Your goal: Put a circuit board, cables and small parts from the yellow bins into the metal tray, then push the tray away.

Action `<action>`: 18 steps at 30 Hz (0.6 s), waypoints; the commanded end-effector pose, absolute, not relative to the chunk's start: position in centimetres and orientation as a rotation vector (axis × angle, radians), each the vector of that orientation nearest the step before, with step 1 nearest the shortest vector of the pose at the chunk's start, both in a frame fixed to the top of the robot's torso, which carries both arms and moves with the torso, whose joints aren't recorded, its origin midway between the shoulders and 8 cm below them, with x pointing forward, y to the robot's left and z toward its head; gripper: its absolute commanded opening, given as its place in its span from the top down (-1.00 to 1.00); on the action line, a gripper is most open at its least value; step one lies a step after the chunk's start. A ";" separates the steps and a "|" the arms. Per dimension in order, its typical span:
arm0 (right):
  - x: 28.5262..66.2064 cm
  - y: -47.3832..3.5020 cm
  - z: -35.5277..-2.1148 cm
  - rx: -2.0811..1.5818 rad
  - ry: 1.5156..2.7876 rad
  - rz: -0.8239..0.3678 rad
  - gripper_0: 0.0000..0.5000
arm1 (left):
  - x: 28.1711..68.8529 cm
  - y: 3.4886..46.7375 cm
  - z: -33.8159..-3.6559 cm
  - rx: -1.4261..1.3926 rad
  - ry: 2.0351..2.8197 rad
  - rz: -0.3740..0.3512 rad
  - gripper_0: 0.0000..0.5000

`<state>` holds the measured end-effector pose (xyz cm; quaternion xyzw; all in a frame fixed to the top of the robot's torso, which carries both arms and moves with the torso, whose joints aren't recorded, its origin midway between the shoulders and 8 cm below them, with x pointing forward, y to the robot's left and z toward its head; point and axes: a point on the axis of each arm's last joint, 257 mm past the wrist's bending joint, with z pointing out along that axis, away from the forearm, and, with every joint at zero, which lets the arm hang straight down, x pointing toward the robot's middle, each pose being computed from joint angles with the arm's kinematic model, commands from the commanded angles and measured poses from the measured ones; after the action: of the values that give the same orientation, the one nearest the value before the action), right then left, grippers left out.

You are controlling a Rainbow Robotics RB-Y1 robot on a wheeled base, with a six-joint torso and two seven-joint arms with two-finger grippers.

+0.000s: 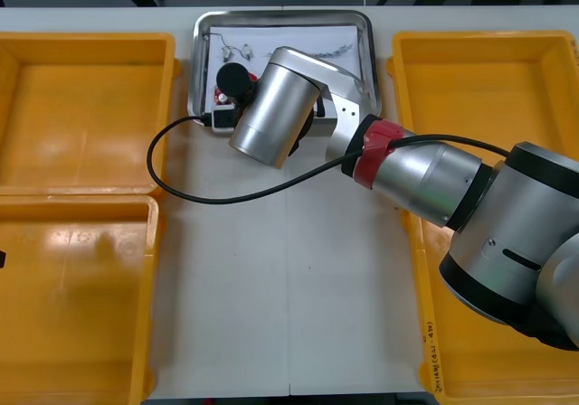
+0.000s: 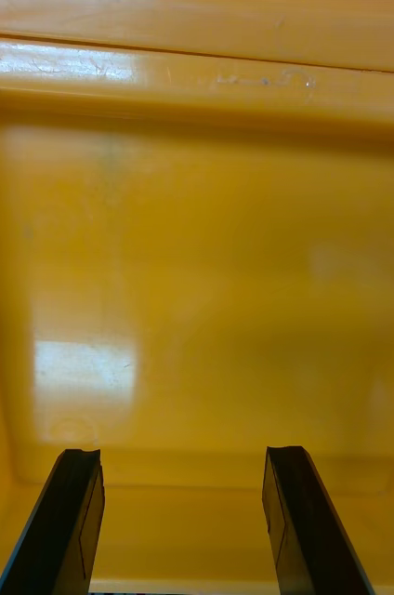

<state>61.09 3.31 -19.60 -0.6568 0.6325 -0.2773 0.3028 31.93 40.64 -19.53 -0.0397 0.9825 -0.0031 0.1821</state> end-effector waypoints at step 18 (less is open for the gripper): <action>60.8 5.8 -14.4 -1.794 1.585 -0.764 -1.00 | 31.3 41.7 -18.6 -0.121 2.770 0.050 -1.00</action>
<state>60.91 2.48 -19.26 -0.6737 0.6193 -0.2926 0.2775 31.93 40.64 -19.53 -0.0397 0.9825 -0.0031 0.1821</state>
